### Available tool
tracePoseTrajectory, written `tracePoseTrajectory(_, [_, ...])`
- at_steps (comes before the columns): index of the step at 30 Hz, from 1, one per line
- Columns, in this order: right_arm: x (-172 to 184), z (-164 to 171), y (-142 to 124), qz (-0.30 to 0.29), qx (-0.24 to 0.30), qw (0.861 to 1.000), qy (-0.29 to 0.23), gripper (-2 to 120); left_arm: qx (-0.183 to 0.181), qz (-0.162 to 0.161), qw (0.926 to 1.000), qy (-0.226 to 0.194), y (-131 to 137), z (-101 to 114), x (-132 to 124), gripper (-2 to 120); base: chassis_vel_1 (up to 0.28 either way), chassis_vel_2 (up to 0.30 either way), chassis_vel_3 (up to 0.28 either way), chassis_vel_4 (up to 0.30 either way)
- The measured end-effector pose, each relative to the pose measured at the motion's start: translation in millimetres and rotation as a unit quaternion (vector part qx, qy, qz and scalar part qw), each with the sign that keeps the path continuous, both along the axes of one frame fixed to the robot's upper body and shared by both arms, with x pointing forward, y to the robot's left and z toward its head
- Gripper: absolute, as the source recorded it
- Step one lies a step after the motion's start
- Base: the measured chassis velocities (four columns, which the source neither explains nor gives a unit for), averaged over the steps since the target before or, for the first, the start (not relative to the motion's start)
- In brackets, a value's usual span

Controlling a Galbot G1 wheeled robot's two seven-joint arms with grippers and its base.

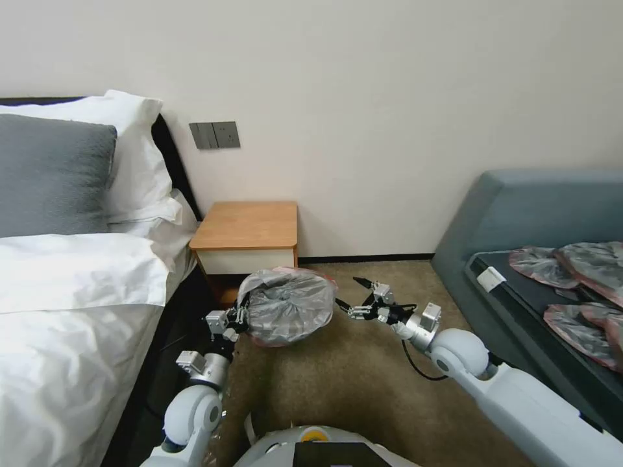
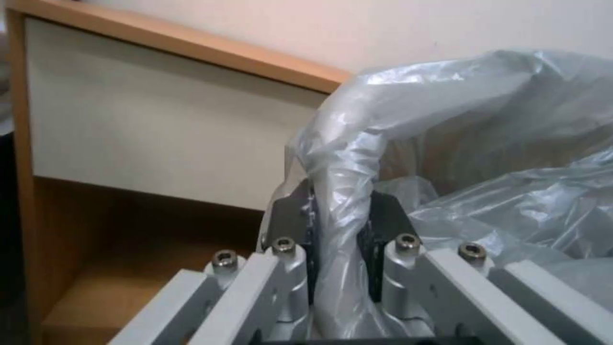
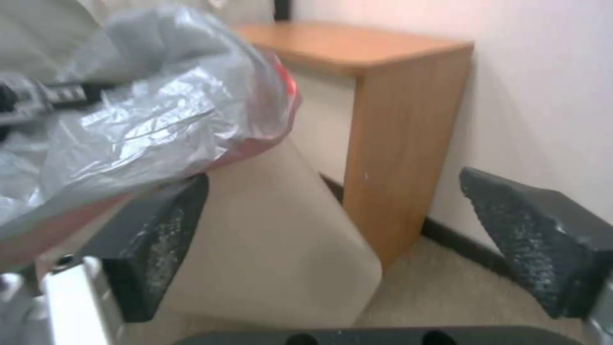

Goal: Pick up the garbage bag from the table and place it over the trash can.

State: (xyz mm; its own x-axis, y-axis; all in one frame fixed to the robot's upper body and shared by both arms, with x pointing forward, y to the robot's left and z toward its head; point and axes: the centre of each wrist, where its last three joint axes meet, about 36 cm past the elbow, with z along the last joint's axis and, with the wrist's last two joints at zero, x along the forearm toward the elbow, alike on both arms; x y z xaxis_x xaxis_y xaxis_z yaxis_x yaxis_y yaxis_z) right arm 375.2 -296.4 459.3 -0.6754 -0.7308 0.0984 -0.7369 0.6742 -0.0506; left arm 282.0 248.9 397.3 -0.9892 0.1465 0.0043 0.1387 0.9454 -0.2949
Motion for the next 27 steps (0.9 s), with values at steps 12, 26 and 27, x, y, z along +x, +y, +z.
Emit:
tracePoseTrajectory(12, [-45,21,51,0.016,0.093,0.995,-0.039,100,-0.012,0.044,0.9987,0.022,3,6,-6,9,0.000,0.000,0.000,0.000])
tracePoseTrajectory(26, [-119,74,122,-0.116,0.290,0.928,0.202,100,-0.046,0.062,0.9966,0.030,-9,5,-7,9,0.000,0.000,0.000,0.000])
tracePoseTrajectory(27, [-120,75,123,-0.124,0.284,0.926,0.217,100,-0.046,0.062,0.9966,0.028,-10,6,-7,9,0.000,0.000,0.000,0.000])
